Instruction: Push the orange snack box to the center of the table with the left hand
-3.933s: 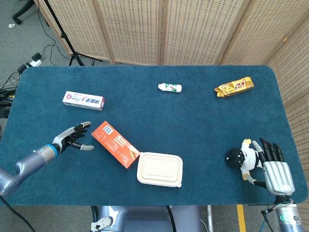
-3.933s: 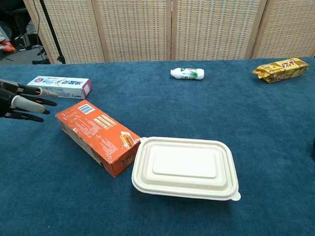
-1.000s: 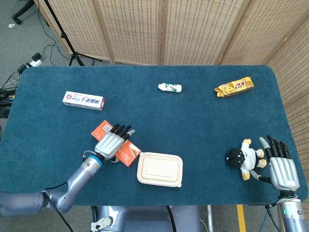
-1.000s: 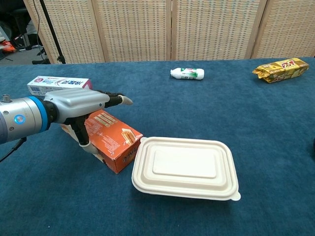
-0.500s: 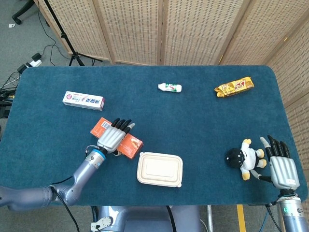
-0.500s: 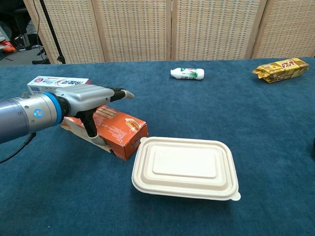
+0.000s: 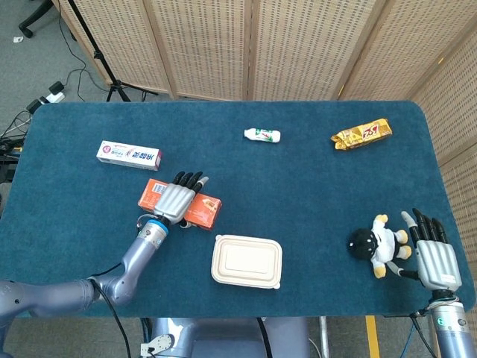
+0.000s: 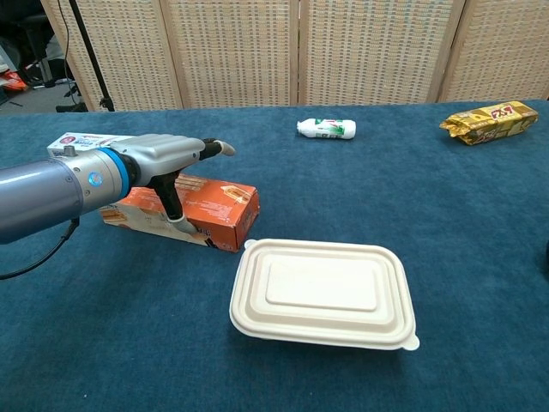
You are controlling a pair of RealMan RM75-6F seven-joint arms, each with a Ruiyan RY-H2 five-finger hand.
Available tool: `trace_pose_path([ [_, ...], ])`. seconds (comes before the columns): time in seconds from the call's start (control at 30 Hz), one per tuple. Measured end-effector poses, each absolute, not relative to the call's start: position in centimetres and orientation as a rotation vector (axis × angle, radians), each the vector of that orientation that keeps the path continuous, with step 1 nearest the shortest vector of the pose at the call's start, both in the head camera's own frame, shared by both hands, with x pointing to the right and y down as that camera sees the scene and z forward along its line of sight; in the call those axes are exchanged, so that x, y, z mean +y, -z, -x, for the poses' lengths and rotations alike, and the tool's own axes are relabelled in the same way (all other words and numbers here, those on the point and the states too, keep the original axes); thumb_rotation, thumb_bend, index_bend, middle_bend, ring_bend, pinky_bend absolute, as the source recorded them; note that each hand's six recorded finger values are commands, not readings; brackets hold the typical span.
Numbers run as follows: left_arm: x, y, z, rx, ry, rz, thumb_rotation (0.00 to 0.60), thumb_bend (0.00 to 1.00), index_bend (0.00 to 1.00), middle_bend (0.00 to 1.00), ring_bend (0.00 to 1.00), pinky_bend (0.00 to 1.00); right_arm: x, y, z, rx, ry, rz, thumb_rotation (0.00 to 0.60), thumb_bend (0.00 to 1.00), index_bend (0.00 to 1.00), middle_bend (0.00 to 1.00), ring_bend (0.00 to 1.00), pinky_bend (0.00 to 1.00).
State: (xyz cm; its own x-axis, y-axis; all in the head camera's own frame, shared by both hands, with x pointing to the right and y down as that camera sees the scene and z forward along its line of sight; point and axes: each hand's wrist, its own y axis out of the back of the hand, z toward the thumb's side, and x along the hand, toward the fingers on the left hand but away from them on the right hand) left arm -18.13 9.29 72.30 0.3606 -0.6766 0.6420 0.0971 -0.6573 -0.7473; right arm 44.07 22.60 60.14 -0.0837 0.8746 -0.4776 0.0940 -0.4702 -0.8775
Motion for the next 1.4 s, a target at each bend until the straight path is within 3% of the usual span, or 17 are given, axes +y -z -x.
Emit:
trace_pose_path([
  [0.87, 6.7, -72.7, 17.9, 0.642, 1.439, 1.873, 0.600, 0.12, 0.00, 0.00, 0.00, 0.00, 22.5, -60.3, -44.4, -1.070, -1.623, 1.578, 0.600, 0.05, 0.02, 0.00, 0.00, 0.00],
  [1.17, 7.4, -69.2, 19.4, 0.798, 1.433, 2.040, 0.600, 0.11, 0.00, 0.00, 0.00, 0.00, 22.6, -60.0, -44.1, -1.072, -1.606, 1.576, 0.600, 0.05, 0.02, 0.00, 0.00, 0.00],
  [1.4, 8.3, -63.1, 23.4, 1.072, 1.528, 2.331, 0.600, 0.10, 0.00, 0.00, 0.00, 0.00, 22.7, -59.9, -43.6, -1.060, -1.591, 1.583, 0.600, 0.05, 0.02, 0.00, 0.00, 0.00],
])
